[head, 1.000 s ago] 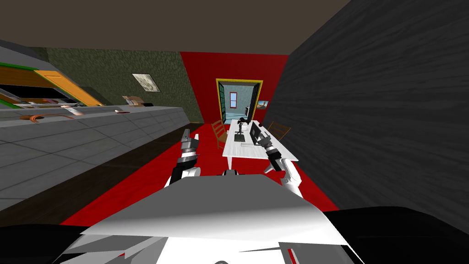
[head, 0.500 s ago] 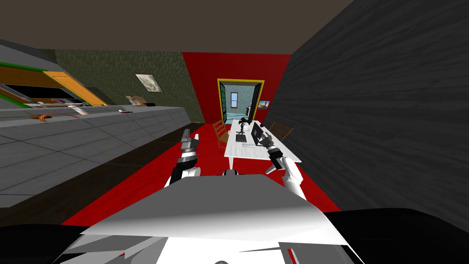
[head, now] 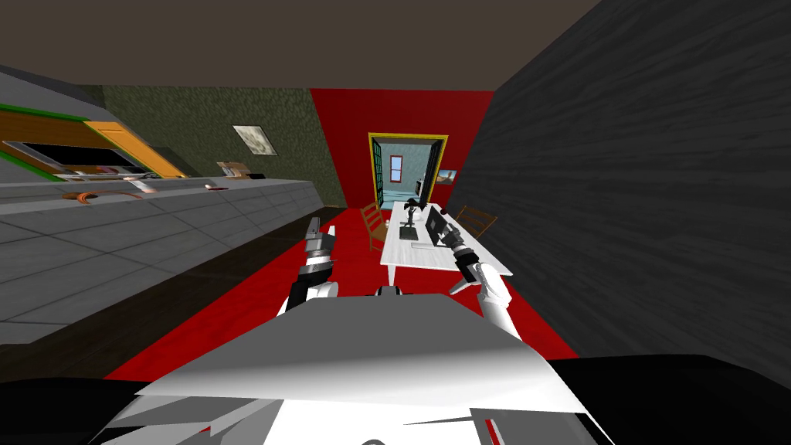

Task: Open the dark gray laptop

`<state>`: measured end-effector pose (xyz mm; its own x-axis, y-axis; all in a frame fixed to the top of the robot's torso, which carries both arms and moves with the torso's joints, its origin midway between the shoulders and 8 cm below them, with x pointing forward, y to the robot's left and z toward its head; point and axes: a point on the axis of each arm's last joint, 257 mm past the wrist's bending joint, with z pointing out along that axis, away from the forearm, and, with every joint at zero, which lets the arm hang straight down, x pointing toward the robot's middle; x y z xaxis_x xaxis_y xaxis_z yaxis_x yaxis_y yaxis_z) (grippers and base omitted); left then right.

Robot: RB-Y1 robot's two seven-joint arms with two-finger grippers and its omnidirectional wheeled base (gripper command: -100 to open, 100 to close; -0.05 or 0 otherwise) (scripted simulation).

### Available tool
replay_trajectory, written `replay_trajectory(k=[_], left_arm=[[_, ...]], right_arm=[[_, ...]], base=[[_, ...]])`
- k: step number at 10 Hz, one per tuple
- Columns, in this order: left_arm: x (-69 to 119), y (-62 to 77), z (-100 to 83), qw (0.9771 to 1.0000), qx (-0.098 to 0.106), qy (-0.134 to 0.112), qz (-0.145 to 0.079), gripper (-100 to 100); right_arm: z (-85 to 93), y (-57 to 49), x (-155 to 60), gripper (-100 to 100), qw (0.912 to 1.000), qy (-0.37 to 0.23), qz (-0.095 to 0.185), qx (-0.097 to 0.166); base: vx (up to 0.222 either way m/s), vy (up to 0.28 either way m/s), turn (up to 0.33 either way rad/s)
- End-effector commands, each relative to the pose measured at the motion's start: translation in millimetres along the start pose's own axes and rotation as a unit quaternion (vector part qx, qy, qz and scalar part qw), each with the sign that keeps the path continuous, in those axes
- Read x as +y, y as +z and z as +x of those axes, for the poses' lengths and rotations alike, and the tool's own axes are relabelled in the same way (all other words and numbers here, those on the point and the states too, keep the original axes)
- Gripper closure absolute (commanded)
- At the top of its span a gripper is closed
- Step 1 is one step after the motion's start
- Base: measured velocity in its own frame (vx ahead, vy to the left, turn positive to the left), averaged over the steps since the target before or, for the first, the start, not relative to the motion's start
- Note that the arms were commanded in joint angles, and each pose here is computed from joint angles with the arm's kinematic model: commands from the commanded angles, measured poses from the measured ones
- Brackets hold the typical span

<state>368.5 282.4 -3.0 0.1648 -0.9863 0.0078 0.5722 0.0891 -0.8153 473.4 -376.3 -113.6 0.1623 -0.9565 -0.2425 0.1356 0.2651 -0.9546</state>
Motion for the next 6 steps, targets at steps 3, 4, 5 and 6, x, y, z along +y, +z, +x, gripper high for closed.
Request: replay_trajectory(k=[3,4,5,6], left_arm=[[0.0,0.0,0.0,1.0000,0.000,0.000,0.000,0],[0.0,0.0,0.0,1.0000,0.000,0.000,0.000,0],[0.0,0.0,0.0,1.0000,0.000,0.000,0.000,0],[0.0,0.0,0.0,1.0000,0.000,0.000,0.000,0]], right_arm=[[31.4,1.8,5,-100,0.9945,-0.098,-0.019,0.029],[46.2,2.3,6,-100,0.9890,-0.138,-0.029,0.043],[46.2,2.3,6,-100,0.9886,-0.142,-0.029,0.043],[60.3,2.4,7,-100,0.9811,-0.182,-0.039,0.054]], base=[[0.010,0.032,0.023],[0.009,0.033,0.025],[0.010,0.024,0.016],[0.011,0.031,0.026]])
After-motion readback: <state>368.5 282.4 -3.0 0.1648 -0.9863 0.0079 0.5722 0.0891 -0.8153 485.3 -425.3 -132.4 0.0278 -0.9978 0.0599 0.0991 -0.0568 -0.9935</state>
